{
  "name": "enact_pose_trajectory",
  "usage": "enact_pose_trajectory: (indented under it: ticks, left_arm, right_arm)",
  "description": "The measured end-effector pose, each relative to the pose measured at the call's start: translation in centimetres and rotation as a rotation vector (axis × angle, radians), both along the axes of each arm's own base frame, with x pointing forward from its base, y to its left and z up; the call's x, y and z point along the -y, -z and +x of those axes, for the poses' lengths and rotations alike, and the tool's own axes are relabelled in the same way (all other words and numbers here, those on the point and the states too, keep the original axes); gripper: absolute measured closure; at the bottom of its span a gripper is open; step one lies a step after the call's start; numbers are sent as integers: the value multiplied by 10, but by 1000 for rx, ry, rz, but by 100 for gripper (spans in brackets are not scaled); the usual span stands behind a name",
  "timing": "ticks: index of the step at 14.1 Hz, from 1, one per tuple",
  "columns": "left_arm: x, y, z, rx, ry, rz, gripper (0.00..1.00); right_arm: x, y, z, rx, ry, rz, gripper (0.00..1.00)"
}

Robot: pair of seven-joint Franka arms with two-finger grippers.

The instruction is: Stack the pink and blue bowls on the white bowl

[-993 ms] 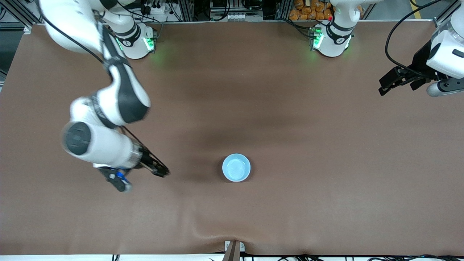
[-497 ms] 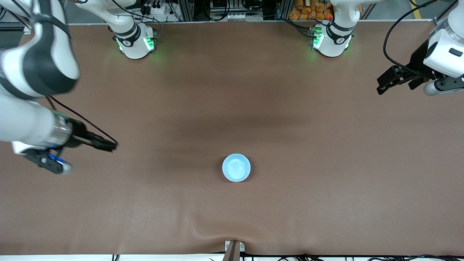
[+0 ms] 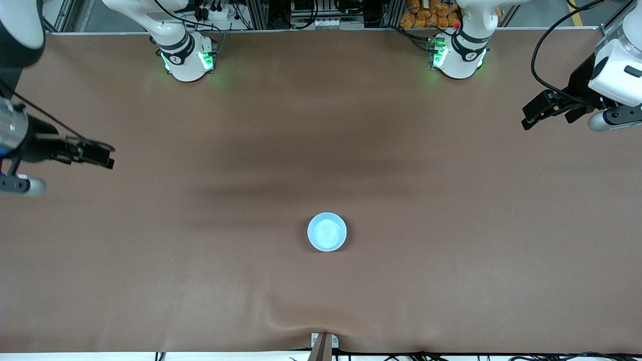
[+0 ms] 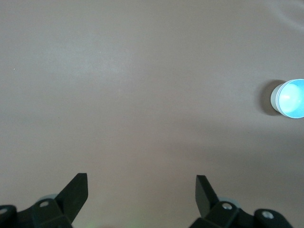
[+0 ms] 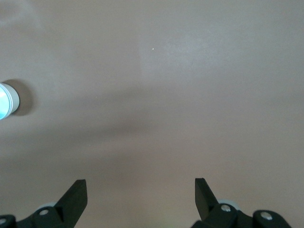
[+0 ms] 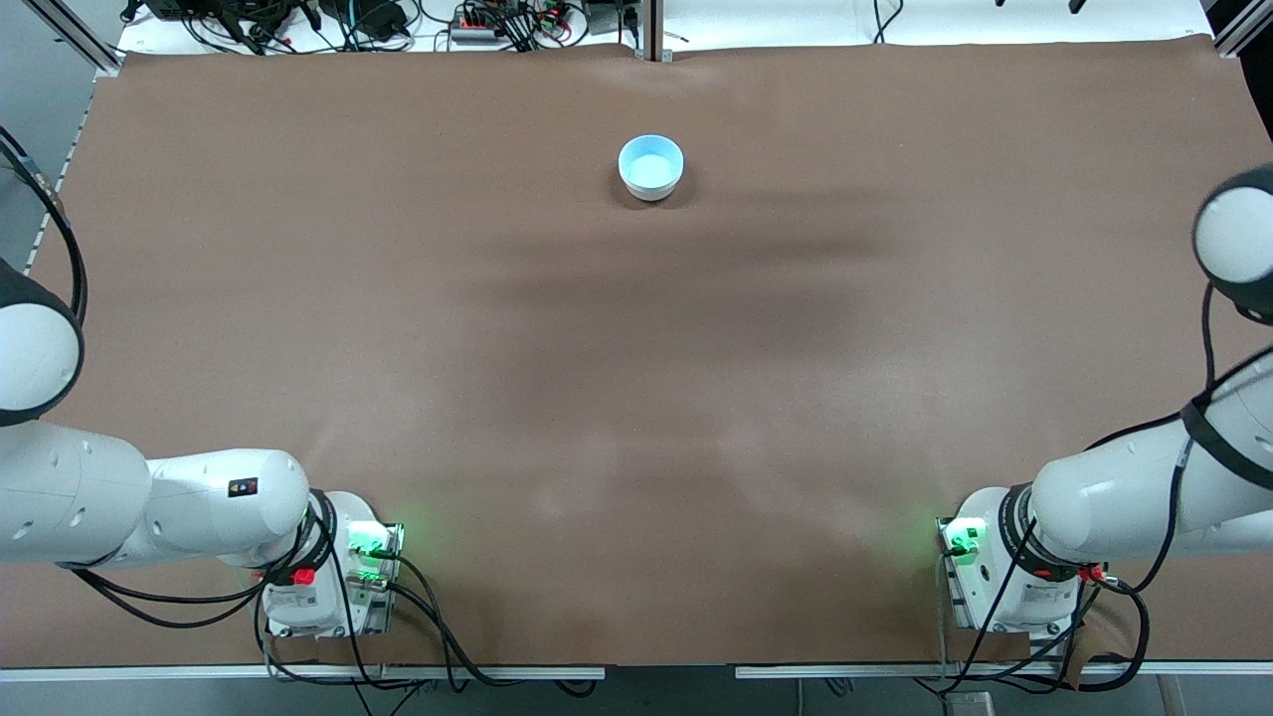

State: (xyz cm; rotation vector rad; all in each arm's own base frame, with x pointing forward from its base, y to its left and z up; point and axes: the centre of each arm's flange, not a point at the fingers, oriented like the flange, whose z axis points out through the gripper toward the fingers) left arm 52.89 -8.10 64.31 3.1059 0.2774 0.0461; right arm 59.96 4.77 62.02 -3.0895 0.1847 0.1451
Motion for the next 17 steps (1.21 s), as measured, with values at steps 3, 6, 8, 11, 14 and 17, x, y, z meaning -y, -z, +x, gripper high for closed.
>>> enact_pose_trajectory:
  ticks: [3, 6, 8, 11, 14, 17]
  left_arm:
    - [0, 0, 0, -3, 0, 0, 0]
    - [0, 0, -1, -5, -1, 0, 0]
    - [-1, 0, -1, -5, -1, 0, 0]
    - [-1, 0, -1, -5, -1, 0, 0]
    - [-1, 0, -1, -5, -2, 0, 0]
    - [-1, 0, 0, -5, -2, 0, 0]
  right_arm:
    - [3, -12, -31, 69, -50, -8, 0]
    - [20, -9, -59, 82, -74, -13, 0]
    - [36, -13, -68, 93, -90, -12, 0]
    - [44, -39, -70, 139, -140, -12, 0]
    - [36, -46, -72, 138, -170, -11, 0]
    - [38, -41, -71, 121, -254, -11, 0]
